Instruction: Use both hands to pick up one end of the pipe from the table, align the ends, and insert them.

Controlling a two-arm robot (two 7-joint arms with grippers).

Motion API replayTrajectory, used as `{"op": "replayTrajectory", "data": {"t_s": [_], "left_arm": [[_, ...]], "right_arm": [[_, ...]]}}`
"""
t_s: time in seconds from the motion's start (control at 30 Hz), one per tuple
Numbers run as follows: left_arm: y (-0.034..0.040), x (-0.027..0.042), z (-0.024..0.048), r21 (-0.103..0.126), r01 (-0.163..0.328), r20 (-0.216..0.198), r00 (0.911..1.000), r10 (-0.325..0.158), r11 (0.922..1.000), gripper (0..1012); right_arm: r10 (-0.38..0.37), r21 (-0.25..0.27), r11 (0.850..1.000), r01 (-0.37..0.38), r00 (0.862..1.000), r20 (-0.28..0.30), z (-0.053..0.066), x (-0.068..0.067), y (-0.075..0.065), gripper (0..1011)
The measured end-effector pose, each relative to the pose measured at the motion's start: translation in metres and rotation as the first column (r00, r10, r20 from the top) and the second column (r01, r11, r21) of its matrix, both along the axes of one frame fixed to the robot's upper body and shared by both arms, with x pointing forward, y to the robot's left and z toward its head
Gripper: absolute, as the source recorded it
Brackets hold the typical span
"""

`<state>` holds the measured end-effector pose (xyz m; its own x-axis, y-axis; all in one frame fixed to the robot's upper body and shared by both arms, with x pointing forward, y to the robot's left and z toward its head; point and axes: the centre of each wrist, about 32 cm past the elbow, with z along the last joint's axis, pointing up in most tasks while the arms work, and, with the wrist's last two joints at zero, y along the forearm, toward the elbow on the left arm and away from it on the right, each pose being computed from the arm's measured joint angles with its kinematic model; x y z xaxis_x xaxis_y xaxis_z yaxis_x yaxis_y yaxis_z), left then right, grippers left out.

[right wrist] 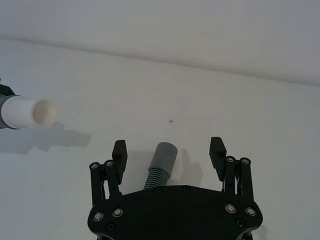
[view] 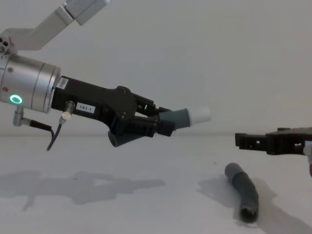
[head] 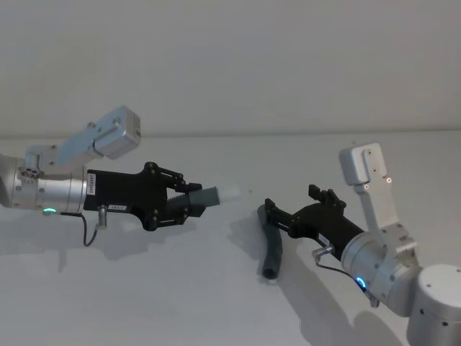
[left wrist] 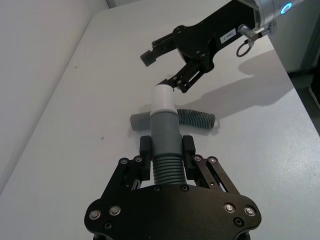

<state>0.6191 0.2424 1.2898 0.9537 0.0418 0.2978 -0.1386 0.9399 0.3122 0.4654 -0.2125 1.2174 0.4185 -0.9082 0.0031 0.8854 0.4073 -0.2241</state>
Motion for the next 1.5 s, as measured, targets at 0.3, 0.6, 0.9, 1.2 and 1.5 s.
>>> {"op": "replayTrajectory", "data": {"t_s": [0.3, 0.6, 0.9, 1.2, 1.5], "left_arm": [[0.0000, 0.0011, 0.0010, 0.004, 0.014, 0.011, 0.9998, -0.014, 0.9999, 336], [-0.0001, 0.0016, 0.0014, 0.006, 0.020, 0.016, 0.9997, -0.021, 0.9998, 336], [-0.0001, 0.0017, 0.0014, 0.007, 0.023, 0.018, 0.9996, -0.024, 0.9997, 336], [-0.0002, 0.0019, 0.0014, 0.007, 0.025, 0.019, 0.9995, -0.025, 0.9997, 336], [-0.0002, 0.0020, 0.0018, 0.007, 0.026, 0.020, 0.9995, -0.026, 0.9996, 336]], "right_arm": [[-0.011, -0.015, 1.000, 0.011, 0.999, -0.032, -0.005, 0.008, 0.009, 1002], [-0.025, -0.036, 0.999, 0.023, 0.998, -0.059, -0.010, 0.016, 0.018, 1002], [-0.034, -0.063, 0.998, 0.029, 0.996, -0.085, -0.011, 0.022, 0.024, 1002], [-0.039, -0.086, 0.996, 0.030, 0.993, -0.115, -0.012, 0.026, 0.027, 1002], [-0.042, -0.101, 0.994, 0.027, 0.988, -0.148, -0.015, 0.028, 0.029, 1002]]}}
